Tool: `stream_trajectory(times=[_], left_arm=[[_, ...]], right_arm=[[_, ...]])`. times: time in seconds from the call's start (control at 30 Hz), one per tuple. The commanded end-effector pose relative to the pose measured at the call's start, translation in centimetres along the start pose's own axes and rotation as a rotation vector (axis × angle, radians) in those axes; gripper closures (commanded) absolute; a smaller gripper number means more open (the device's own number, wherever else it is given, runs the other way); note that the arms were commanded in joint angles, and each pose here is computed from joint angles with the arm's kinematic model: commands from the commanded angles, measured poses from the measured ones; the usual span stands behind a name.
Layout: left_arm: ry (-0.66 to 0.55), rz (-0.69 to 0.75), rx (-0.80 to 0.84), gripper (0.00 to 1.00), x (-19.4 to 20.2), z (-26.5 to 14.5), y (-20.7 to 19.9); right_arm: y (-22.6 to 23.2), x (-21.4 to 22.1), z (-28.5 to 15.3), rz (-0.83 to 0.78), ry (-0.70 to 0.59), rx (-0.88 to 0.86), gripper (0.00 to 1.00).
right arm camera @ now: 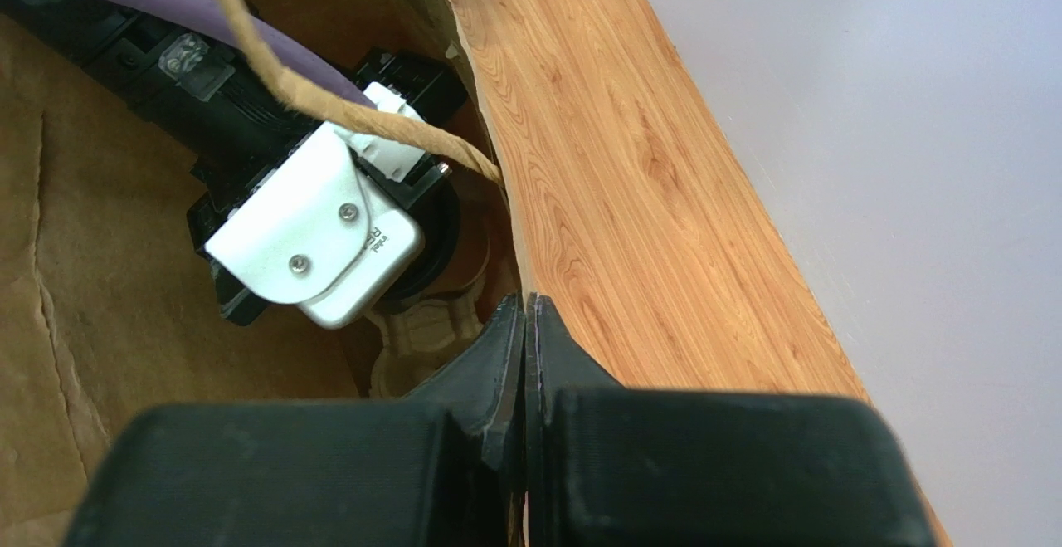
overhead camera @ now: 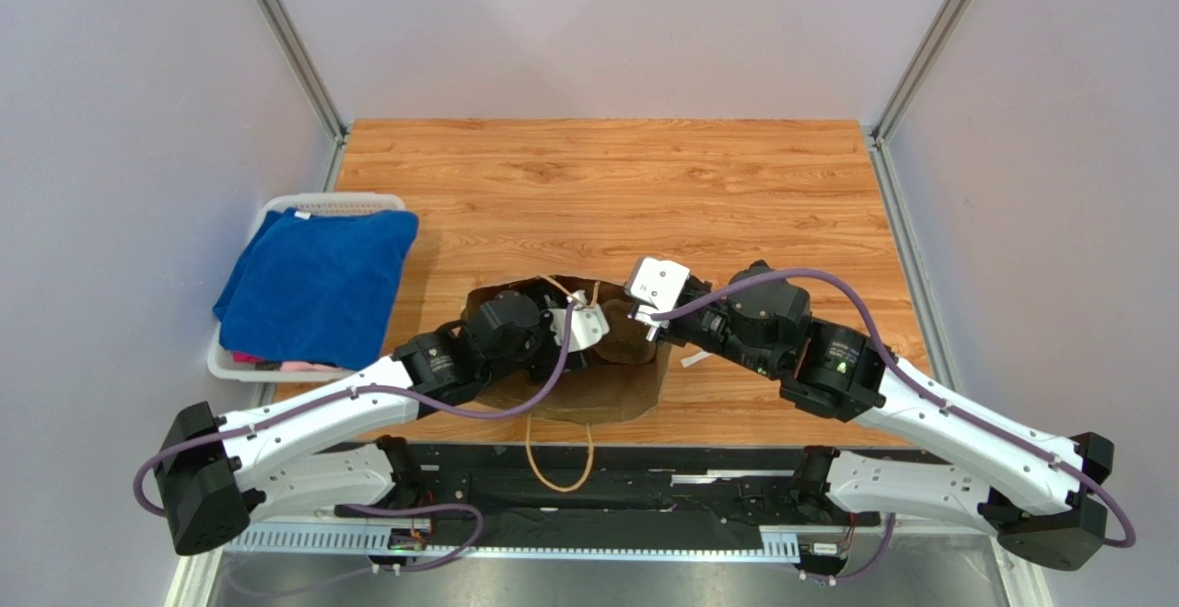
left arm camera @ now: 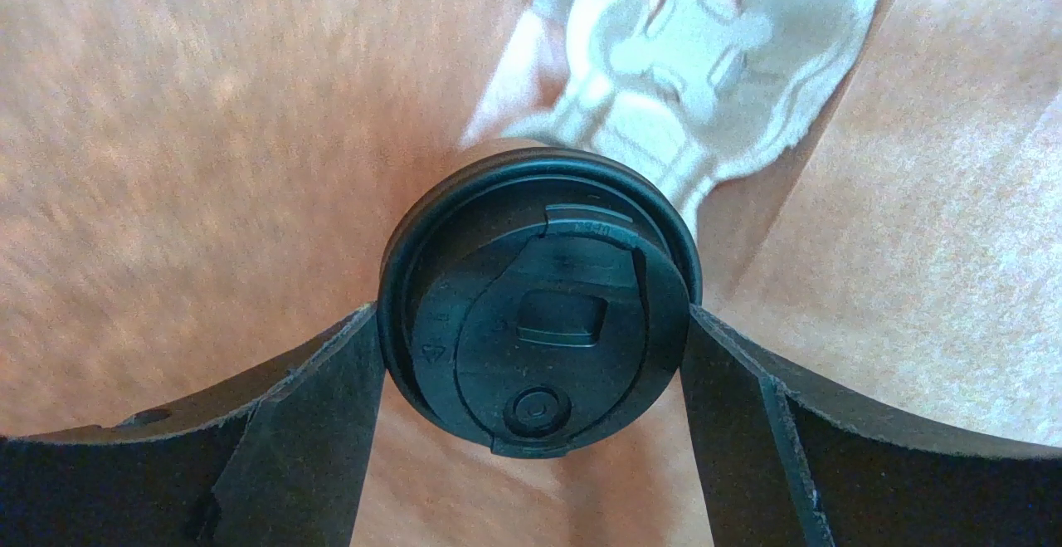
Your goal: Pack the takeout coffee
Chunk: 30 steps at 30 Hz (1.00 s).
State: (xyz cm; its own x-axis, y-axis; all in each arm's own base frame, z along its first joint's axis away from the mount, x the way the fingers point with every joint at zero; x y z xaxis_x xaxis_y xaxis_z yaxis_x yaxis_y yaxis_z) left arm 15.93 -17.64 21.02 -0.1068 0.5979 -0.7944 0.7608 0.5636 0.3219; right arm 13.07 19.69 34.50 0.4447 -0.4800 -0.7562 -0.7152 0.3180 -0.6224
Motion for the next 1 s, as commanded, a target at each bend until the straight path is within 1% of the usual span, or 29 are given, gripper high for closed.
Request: stream_trajectory(times=[0.0, 0.33, 0.5, 0.73, 0.97], left_arm=[[0.004, -0.075, -0.025, 0.92, -0.5, -0.1, 0.7], [0.006, -0.086, 0.05, 0.93, 0.4, 0.1, 0.1], [-0.005, -0.094, 0.038, 0.93, 0.3, 0.6, 0.3], [0.039, -0.108, 0.017, 0.93, 0.7, 1.5, 0.7], [0.06, -0.13, 0.038, 0.93, 1.0, 2.2, 1.1]], right_arm=[[-0.4, -0.7, -0.2, -0.016, -0.048, 0.015, 1.0], [-0.5, -0.9, 0.4, -0.015, -0.047, 0.019, 1.0], [-0.4, -1.0, 0.5, -0.011, -0.053, 0.008, 1.0], [-0.3, -0.9, 0.6, -0.012, -0.054, 0.005, 1.0], [-0.2, -0.8, 0.9, -0.006, -0.055, -0.001, 1.0]])
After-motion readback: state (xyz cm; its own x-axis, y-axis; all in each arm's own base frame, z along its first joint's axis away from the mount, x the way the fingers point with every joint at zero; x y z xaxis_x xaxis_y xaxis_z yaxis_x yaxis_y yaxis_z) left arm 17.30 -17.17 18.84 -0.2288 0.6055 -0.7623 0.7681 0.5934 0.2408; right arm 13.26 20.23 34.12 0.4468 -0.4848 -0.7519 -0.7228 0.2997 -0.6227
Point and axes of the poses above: each gripper's point midway between its finger pads, its own z axis out along the fingers, its own y axis along the line the jaws close on, x = y × z, the point moved 10 cm from there along -z, back along the fingers, and after that the axes turned 13 degrees about -z, right-handed, at the moved point
